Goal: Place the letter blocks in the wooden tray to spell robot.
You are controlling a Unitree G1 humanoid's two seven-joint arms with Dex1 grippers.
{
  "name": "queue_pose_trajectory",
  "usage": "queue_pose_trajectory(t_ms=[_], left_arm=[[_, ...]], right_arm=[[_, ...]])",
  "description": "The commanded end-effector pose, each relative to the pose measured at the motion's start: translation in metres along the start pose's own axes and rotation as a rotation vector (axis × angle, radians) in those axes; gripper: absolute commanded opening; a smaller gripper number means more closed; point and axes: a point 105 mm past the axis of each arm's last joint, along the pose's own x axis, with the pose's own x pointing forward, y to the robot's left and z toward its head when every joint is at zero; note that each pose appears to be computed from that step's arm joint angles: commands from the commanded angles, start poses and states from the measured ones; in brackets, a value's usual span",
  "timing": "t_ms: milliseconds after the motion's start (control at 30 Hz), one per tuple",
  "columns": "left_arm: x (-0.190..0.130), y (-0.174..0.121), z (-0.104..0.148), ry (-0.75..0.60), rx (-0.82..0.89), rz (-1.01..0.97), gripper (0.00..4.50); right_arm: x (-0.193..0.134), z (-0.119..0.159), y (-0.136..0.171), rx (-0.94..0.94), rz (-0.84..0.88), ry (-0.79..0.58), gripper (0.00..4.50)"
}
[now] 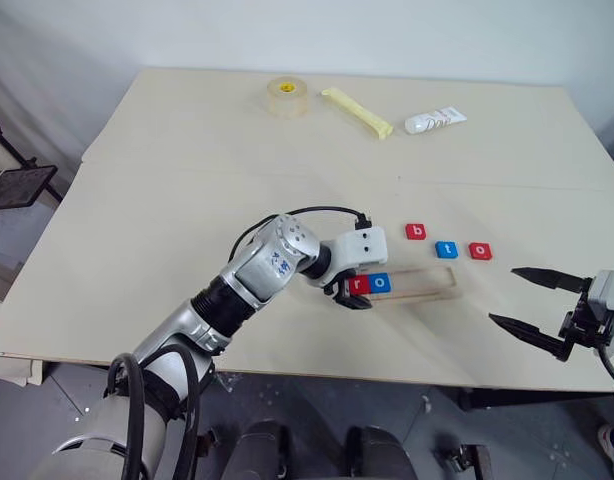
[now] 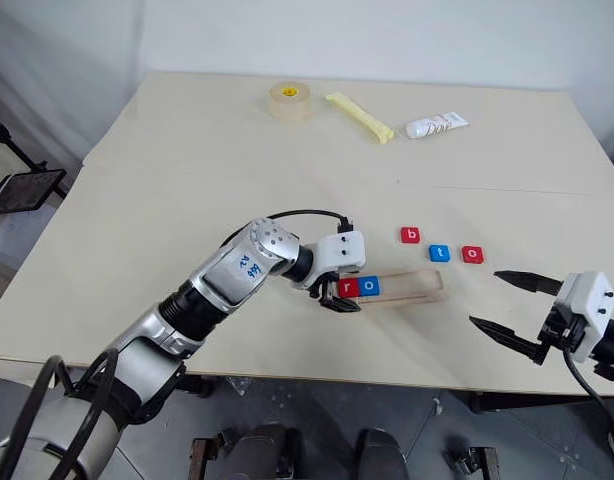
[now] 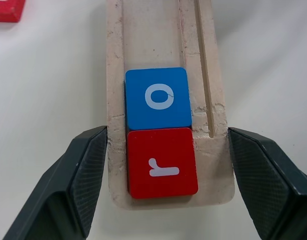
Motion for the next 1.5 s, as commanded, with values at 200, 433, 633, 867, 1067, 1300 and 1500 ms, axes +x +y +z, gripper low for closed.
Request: queue_pose_trajectory(t_ms=[200,433,633,867,1067,1300,1500], left_arm=[[0.002,-0.005,0.010,-0.019,0.069,-0.009,4.47],[-0.019,0.004,0.023,-0.104,0.099,0.058,4.47],[-0.072,0.024,0.015,-0.182,0.091,0.128,4.47],[-0.118,0.055,0.018,-0.398,0.067,0.329,4.47],[-0.144,0.064,0.021,-0.569,-0.035,0.411,4.47],[-0.163,0.028,-0.029,-0.626,0.061,0.330,4.47],[-0.155,0.000,-0.085,-0.615,0.036,0.328,4.47]], right_arm=[[0.001,0.007,-0.004,-0.013,-0.022,-0.031,4.50],[0.002,0.009,-0.005,-0.006,-0.054,-0.047,4.50],[0.000,0.009,-0.006,0.034,-0.133,-0.053,4.50],[0.006,-0.003,-0.014,0.102,-0.258,0.002,4.50],[0.013,-0.002,-0.025,0.149,-0.377,-0.026,4.50],[0.026,-0.010,-0.029,0.236,-0.441,0.018,4.50],[0.035,-0.010,-0.028,0.257,-0.485,0.030,4.50]])
